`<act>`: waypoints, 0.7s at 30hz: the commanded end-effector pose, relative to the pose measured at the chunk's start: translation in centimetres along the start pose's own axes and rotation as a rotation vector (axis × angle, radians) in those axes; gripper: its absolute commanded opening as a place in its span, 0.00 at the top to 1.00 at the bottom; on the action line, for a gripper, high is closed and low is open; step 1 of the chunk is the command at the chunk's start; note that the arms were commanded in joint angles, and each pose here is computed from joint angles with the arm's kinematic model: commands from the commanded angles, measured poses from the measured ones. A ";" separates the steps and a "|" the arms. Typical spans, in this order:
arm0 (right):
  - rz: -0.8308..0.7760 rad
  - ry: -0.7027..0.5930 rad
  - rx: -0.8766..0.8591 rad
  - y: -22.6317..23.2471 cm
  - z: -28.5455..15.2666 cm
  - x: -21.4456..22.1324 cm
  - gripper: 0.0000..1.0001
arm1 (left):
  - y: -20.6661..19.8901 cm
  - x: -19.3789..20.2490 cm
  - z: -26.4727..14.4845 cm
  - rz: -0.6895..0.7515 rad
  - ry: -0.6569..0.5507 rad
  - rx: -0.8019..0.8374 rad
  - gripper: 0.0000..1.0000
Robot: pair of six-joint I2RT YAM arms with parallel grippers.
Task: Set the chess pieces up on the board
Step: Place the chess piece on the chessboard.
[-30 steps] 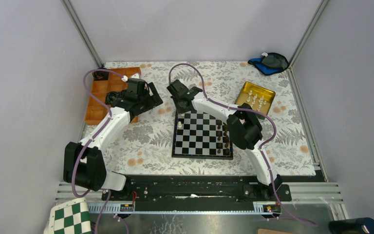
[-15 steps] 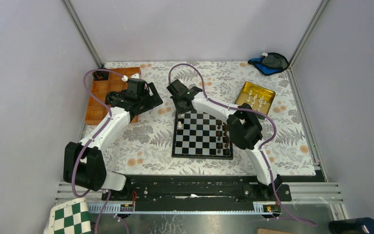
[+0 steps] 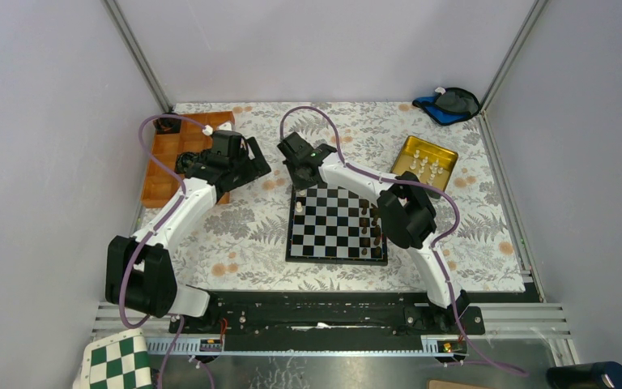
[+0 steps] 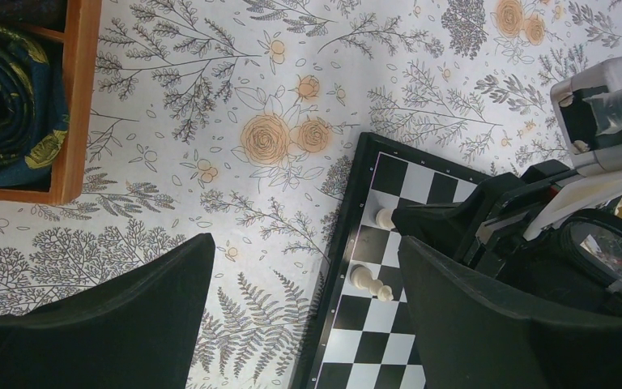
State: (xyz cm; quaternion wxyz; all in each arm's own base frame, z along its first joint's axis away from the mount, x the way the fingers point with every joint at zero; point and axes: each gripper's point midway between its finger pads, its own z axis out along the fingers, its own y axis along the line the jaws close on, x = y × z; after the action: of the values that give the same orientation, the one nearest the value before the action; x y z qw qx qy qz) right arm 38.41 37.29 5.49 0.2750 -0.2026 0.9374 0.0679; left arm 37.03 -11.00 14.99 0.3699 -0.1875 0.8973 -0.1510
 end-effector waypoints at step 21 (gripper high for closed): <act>-0.007 -0.072 -0.043 0.8 -2.5 -3.5 0.59 | -1.3 -1.6 0.2 0.011 -0.038 0.042 0.09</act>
State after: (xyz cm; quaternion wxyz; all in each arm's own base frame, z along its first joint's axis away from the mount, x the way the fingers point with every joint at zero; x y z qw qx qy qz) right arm 38.42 37.86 5.76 0.2718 -0.2076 0.9364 0.0785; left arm 37.05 -11.11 14.59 0.3645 -0.1866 0.8997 -0.1511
